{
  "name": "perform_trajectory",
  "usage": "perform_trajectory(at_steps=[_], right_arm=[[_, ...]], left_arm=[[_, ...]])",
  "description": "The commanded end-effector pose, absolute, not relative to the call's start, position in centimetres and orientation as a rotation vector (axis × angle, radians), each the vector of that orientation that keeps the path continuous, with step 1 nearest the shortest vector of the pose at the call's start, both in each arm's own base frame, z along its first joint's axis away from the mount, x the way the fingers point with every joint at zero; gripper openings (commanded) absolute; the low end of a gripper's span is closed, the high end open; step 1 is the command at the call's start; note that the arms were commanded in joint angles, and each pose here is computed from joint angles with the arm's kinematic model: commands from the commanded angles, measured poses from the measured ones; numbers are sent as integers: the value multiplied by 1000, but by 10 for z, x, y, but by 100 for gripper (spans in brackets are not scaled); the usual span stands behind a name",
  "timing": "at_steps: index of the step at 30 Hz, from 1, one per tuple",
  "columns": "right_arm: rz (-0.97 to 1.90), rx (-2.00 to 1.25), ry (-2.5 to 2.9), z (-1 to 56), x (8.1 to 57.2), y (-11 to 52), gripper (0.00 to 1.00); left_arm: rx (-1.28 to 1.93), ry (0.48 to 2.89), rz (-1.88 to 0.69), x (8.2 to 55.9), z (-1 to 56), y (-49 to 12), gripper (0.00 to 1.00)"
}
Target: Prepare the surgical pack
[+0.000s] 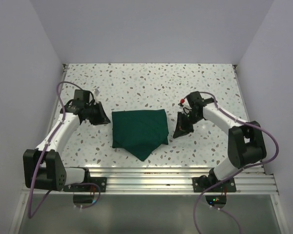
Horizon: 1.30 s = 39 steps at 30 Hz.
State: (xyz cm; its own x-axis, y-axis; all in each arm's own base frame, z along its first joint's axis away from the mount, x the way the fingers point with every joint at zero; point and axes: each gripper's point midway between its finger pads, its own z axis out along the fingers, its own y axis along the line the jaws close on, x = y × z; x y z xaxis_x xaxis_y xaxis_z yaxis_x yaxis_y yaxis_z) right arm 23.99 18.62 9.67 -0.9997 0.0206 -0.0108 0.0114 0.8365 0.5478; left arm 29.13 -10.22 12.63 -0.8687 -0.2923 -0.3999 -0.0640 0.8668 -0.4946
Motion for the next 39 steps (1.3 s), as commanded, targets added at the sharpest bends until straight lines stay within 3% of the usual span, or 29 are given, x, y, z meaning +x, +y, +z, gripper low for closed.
perform_trajectory(at_steps=[1,5,8,16,26,28,31,35,39], right_arm=[[985,114,3015,87,208,188,5],[1184,290,3009,65,191,216,1],[1176,350,3005,48,188,225,0],[1287,542,2939,27,227,249,2],[1201,511,2852,30,368,242,8],[1175,487,2901,28,377,238,10],[1146,466,2896,31,394,231,23],[1051,439,2877,46,384,203,58],[984,382,2884,60,358,184,73]], left_arm=[[-350,2585,-543,279,122,-86,18],[-279,2537,-603,278,138,-94,42],[-195,2515,-621,276,147,-97,48],[-94,2442,-644,260,163,-101,55],[-49,2367,-684,256,183,-111,59],[-17,2367,-679,257,185,-119,60],[50,2387,-642,261,185,-136,61],[171,2413,-563,264,186,-172,61],[279,2489,-397,265,170,-201,65]])
